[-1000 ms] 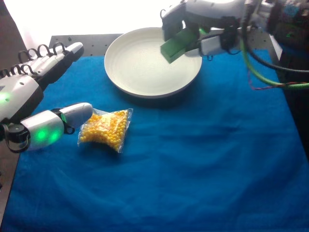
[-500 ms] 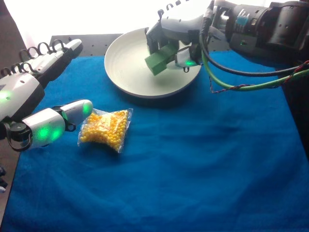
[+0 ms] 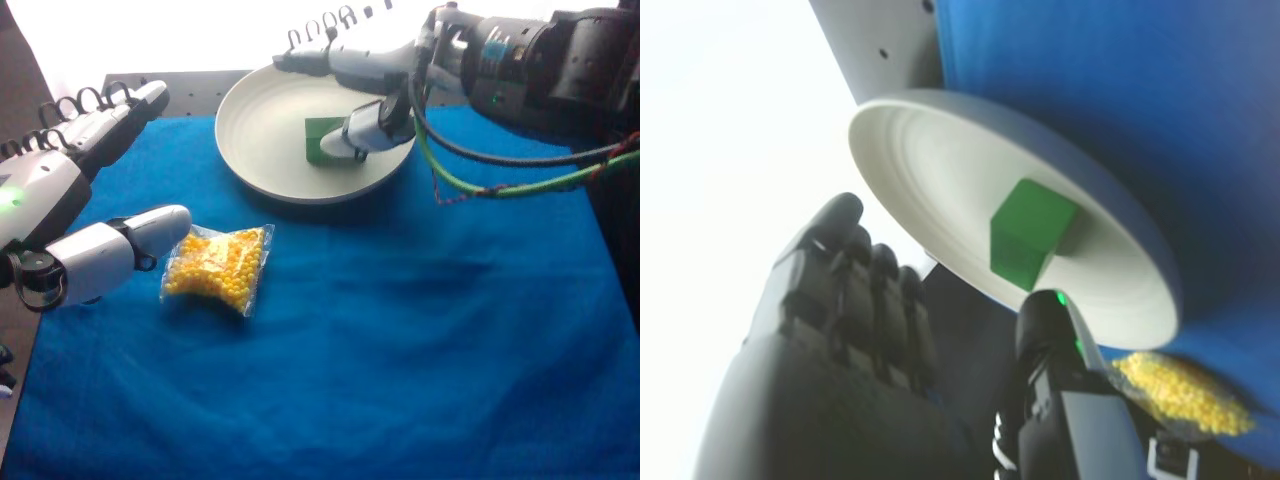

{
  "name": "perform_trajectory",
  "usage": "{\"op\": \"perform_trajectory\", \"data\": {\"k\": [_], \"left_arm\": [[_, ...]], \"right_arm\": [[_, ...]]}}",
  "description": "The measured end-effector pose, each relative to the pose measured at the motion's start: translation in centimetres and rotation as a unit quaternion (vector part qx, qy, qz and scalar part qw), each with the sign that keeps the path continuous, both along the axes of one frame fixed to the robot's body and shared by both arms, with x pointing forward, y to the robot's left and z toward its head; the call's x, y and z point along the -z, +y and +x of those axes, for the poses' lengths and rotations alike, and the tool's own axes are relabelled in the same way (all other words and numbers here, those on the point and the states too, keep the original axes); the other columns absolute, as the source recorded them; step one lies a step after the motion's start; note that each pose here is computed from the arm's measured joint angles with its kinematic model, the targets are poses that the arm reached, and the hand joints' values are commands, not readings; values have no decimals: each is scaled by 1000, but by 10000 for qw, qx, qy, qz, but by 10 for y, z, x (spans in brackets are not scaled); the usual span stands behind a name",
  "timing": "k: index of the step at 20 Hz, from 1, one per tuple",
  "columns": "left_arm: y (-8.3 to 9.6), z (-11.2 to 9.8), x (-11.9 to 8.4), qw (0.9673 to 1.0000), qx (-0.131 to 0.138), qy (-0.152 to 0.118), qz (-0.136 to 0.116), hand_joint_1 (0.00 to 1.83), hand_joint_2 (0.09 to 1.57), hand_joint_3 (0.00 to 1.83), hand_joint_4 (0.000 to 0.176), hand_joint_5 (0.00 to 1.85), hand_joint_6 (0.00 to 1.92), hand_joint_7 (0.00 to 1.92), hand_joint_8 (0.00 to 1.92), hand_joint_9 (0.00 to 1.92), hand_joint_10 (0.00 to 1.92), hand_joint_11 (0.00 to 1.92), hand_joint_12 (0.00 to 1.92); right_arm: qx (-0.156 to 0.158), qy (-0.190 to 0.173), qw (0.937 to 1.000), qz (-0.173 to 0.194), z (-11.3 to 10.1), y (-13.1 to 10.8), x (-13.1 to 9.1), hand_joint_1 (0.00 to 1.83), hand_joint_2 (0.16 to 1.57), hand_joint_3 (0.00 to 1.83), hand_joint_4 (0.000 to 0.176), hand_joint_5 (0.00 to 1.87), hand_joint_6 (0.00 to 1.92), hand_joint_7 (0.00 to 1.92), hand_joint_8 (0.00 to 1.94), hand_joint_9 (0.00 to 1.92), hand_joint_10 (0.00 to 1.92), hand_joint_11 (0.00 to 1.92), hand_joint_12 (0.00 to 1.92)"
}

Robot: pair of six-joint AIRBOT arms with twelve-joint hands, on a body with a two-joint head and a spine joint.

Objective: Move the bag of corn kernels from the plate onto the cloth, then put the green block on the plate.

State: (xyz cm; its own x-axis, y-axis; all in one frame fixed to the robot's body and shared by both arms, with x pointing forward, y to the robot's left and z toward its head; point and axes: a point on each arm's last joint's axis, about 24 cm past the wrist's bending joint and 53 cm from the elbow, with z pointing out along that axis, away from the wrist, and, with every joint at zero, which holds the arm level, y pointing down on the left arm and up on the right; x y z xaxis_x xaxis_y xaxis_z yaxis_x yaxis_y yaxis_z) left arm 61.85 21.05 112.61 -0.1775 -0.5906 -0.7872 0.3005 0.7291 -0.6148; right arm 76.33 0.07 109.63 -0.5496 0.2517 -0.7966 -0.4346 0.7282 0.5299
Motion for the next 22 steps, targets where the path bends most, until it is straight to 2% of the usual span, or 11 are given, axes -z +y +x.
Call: {"op": "perform_trajectory", "data": {"k": [1, 2, 3, 6, 8, 12, 15, 17, 20, 21, 22], "left_arm": [[0, 0, 0, 10000, -5, 4, -3, 317, 1293, 0, 115, 0, 0, 0, 0, 0, 0, 0, 0], [2, 0, 1, 10000, -39, 23, -10, 281, 1297, 2, 123, 0, 0, 0, 0, 0, 0, 0, 0], [3, 1, 1, 10000, -64, 33, -22, 281, 1297, 2, 123, 0, 0, 0, 0, 0, 0, 0, 0], [7, -1, 7, 9999, -122, 117, -15, 334, 1302, 2, 126, 0, 0, 0, 0, 0, 0, 0, 0], [4, -5, 7, 9999, -86, 117, -34, 350, 1293, 0, 159, 0, 0, 0, 0, 0, 0, 0, 0], [9, -8, 3, 9999, -130, 71, -24, 323, 1297, 2, 144, 0, 0, 0, 0, 0, 0, 0, 0], [18, -7, -5, 9996, -279, -14, -51, 328, 1288, 0, 170, 0, 0, 0, 0, 0, 0, 0, 0], [19, -10, -12, 9995, -286, -137, -98, 350, 1294, 1, 144, 3, 1, 0, 0, 0, 0, 0, 0], [14, -14, -16, 9995, -202, -199, -105, 342, 1281, 0, 168, 0, 0, 0, 0, 0, 0, 4, 2], [15, -15, -17, 9996, -186, -216, -80, 349, 1290, 0, 143, 3, 1, 0, 0, 0, 0, 0, 0], [18, -14, -21, 9994, -225, -254, -70, 334, 1284, 0, 171, 0, 0, 0, 0, 0, 0, 0, 0]], "right_arm": [[-65, -41, 10000, 48, -4, -3, -5, 800, 1239, 1, 0, 79, 5, 105, 2, 98, 39, 0, 746], [-111, -122, 9997, 182, -7, -13, -17, 887, 1216, 0, 0, 123, 13, 150, 7, 251, 128, 0, 1329], [-88, -148, 9995, 282, -8, -22, -24, 887, 1216, 0, 0, 123, 13, 150, 7, 251, 128, 0, 1329], [16, -354, 9973, 647, -13, -69, -60, 872, 1224, 2, 0, 135, 1, 208, 10, 21, 974, 0, 1584], [-157, -468, 9955, 805, -31, -78, -76, 801, 1254, 7, 0, 157, 12, 185, 3, 0, 893, 0, 1547], [-580, -634, 9902, 1102, -73, -78, -87, 714, 1244, 1, 0, 115, 4, 205, 10, 0, 823, 0, 1790], [-526, -667, 9880, 1286, -92, -102, -90, 549, 1272, 8, 0, 72, 6, 111, 2, 0, 425, 0, 1616], [-417, -758, 9875, 1314, -103, -120, -94, 494, 1288, 4, 0, 28, 7, 39, 1, 0, 211, 0, 1261], [-453, -760, 9846, 1511, -116, -127, -96, 482, 1294, 3, 0, 25, 13, 80, 9, 0, 384, 0, 1181], [-486, -750, 9839, 1548, -122, -129, -96, 456, 1300, 3, 7, 4, 2, 54, 4, 0, 345, 0, 1065], [-507, -756, 9829, 1601, -129, -132, -98, 449, 1296, 0, 15, 0, 0, 1, 0, 0, 127, 0, 901]]}}
